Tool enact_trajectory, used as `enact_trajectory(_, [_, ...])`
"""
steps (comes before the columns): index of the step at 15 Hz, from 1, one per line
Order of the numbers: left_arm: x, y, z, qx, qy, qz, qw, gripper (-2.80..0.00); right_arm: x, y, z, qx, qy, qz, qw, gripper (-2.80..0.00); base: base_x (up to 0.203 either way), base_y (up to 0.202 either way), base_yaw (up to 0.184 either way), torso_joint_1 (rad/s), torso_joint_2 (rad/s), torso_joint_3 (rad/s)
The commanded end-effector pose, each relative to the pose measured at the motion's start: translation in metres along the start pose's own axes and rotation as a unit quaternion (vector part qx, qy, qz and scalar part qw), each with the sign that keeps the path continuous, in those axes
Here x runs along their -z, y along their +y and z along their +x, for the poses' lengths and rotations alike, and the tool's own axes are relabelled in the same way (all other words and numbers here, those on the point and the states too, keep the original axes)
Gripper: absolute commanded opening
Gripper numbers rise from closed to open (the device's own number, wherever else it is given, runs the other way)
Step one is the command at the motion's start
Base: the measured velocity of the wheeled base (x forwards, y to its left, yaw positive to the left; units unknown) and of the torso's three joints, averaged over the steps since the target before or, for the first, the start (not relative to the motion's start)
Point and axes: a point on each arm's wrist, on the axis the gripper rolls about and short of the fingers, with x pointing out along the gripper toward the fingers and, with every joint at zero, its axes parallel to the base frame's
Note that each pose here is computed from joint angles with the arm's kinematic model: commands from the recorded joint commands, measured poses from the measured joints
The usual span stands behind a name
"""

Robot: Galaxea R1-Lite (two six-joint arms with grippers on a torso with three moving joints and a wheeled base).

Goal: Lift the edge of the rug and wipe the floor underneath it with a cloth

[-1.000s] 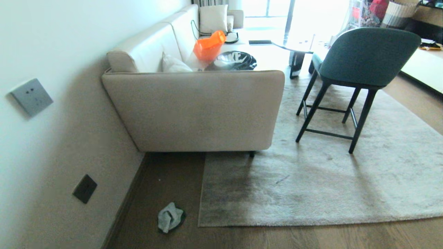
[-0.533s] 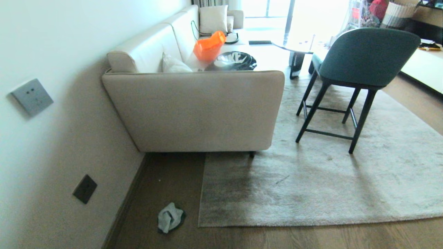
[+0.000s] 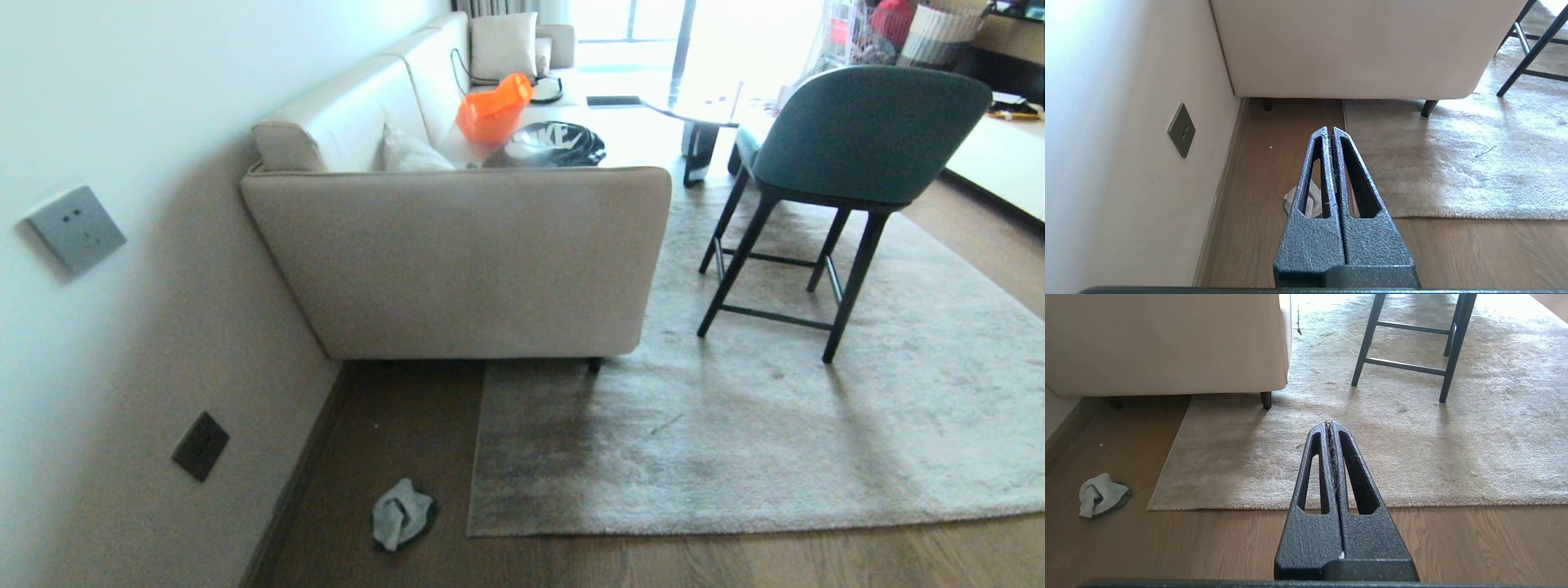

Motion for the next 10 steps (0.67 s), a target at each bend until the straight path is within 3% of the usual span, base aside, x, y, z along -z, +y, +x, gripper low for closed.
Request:
enact_trajectory(1, [0.0003,0.0,0.0001,0.0,0.0,0.0,1.0,-2.8,-0.0001,0.0,0.0001,0.0,0.001,0.0,1.0,-2.8,0.0,0.0,0.0,0.0,0.0,0.0])
enact_trajectory(10, [0.0,0.0,0.0,0.0,0.0,0.0,1.0,-2.8,-0.0001,0.0,0.0001,0.0,0.001,-0.002,1.0,-2.8,0.0,0.0,0.0,0.0,0.0,0.0])
